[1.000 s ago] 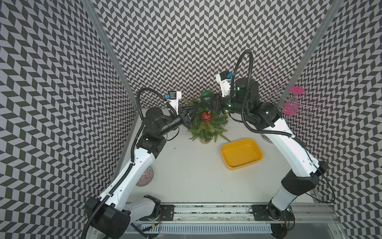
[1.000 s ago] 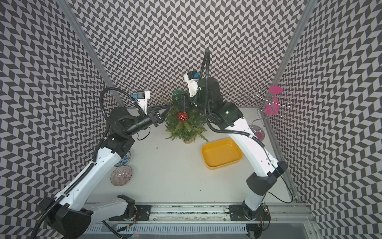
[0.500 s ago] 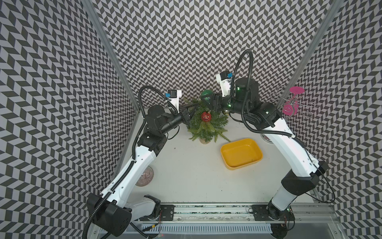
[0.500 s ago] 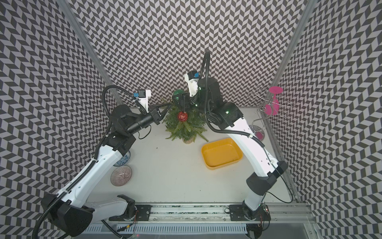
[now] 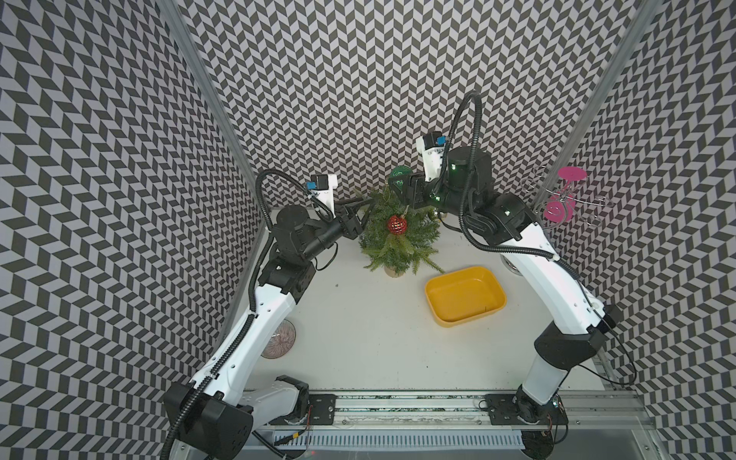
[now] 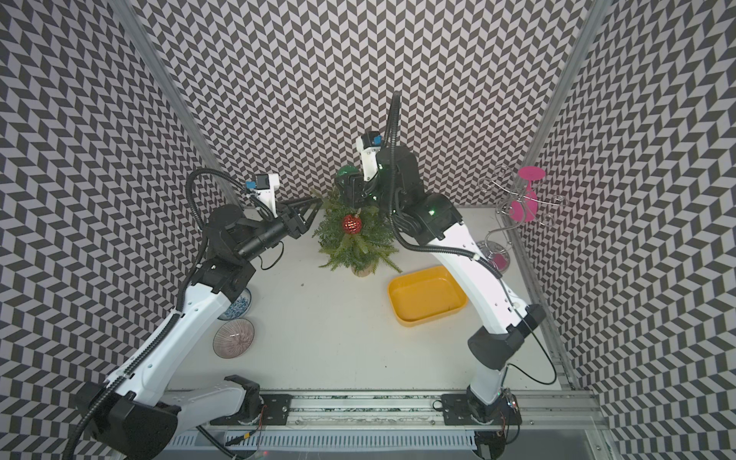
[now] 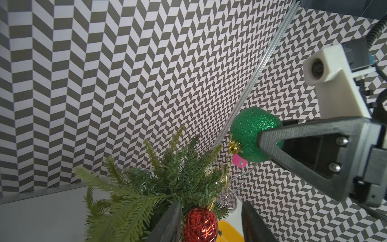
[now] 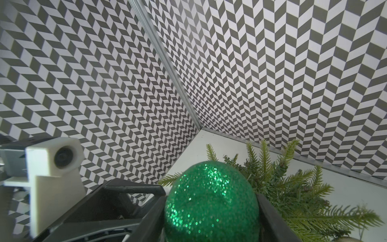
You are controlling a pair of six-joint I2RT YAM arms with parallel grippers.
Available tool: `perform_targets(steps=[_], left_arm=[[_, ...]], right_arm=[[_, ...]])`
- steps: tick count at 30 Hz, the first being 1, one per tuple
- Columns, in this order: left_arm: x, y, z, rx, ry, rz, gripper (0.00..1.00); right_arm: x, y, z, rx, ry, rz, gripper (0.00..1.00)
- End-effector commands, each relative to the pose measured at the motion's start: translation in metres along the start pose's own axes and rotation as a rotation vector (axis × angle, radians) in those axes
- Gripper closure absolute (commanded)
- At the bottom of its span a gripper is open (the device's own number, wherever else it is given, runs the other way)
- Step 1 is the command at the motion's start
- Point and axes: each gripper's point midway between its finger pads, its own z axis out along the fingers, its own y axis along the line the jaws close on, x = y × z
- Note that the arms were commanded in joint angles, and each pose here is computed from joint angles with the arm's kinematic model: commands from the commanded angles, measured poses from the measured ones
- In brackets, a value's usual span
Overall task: Decorate the small christmas tree with ornaments
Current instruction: Hang an ornament on the christmas tree.
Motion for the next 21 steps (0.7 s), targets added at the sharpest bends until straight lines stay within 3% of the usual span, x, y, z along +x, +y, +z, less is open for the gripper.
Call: perform_targets(steps=[1,13,21], left_arm=[[-0.002,0.002,-0.007,-0.016,-0.010,-0.015,0.50],[0.005,0.002,-0.008,-0.006,0.004,-0.032,0.50],[0.007,0.002,-0.009,0.000,0.008,-0.036,0.50]], right_arm=[[-0.019,-0.001,0.004,0.031,-0.083,-0.024,0.42],[-0.055,-0.011,0.003,0.113,-0.229,-0.050,0.42],[-0.055,-0.017,0.017,0.140,-0.249,-0.072,0.42]])
